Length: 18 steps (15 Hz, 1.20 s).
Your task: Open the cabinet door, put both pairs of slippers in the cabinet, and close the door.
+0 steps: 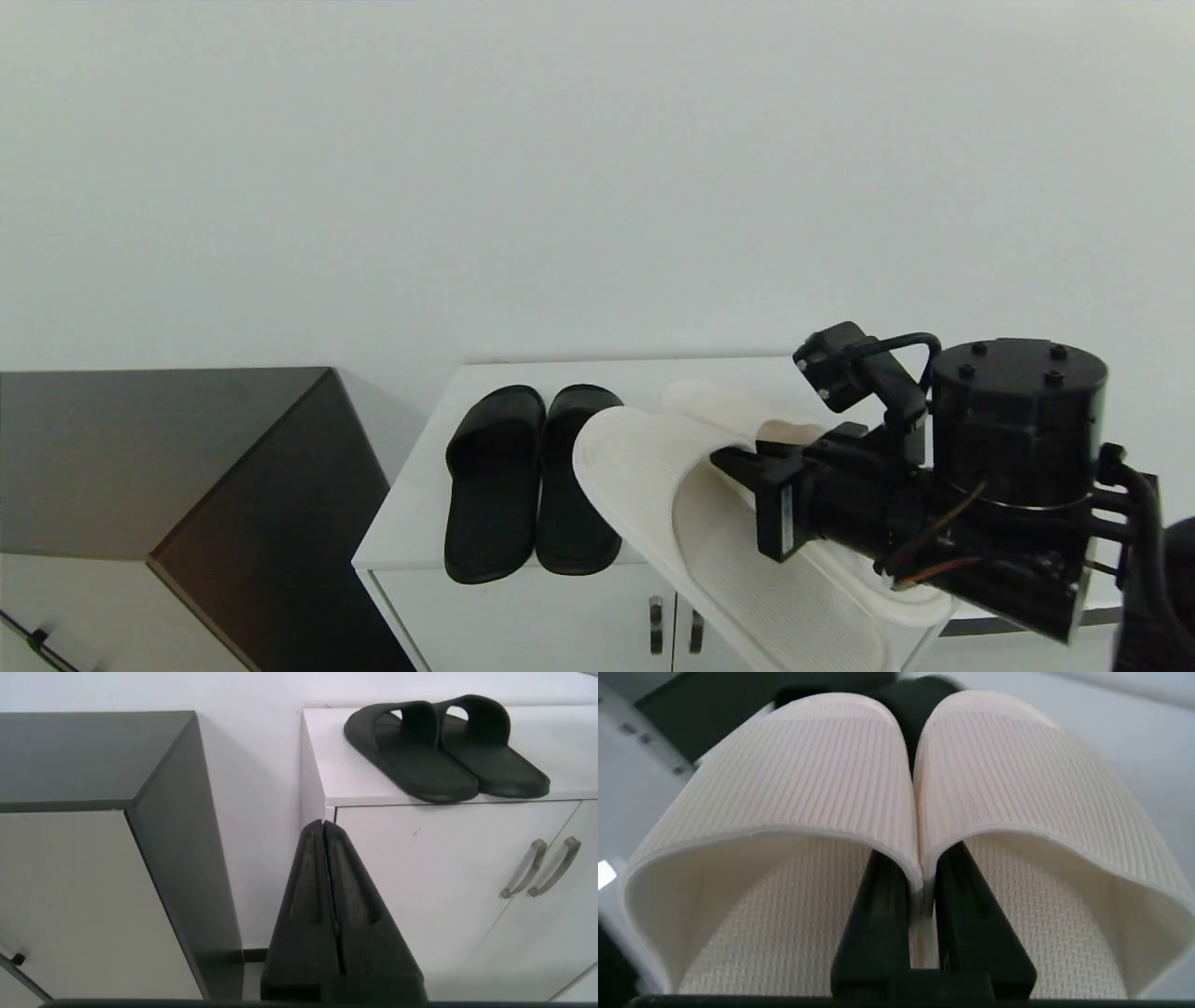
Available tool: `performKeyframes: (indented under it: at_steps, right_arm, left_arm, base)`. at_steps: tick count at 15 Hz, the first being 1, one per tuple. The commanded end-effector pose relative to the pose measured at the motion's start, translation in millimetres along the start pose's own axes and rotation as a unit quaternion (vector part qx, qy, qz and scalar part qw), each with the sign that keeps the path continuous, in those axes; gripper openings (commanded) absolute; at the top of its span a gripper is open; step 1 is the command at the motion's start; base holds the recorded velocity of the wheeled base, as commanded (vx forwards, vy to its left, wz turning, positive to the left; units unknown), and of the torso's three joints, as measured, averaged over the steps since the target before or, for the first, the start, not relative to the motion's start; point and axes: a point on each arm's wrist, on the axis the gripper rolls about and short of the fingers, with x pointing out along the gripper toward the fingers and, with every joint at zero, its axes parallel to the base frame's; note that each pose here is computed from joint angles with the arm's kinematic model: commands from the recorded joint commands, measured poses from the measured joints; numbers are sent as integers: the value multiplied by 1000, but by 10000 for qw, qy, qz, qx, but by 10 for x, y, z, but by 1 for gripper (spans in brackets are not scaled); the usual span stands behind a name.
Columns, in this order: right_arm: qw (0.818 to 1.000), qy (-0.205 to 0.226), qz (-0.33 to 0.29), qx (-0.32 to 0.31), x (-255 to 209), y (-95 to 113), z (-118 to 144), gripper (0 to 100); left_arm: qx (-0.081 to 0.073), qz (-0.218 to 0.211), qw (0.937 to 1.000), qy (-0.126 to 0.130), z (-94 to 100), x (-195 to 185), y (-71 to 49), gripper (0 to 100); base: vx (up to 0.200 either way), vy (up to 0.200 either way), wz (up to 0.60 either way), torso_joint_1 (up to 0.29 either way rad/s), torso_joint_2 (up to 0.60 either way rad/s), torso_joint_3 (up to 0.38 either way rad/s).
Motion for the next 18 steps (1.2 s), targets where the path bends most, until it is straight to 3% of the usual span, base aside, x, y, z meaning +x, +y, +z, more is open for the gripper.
performKeyframes:
  at_steps: [1,3,16,18]
  right_arm:
    - [9998,-125,175,-10,-217,37,27,0]
    - [9996,-51,264,-25,-228,49,-12,0]
    - [9986,218,477,-78,-223,79,-135,0]
    - [9986,226,476,-79,-233,76,-141,0]
  left_arm:
    - [-2,6,10000,-1,0,0,0,0]
    - [-2,-2,10000,-1,0,0,0,0]
    - [-17,-2,10000,-1,0,0,0,0]
    - [-17,-2,10000,-1,0,0,0,0]
  base:
    - [0,0,0,0,0,0]
    - [0,0,0,0,0,0]
    - [-200,0,0,1,1,3]
    - [0,0,0,0,0,0]
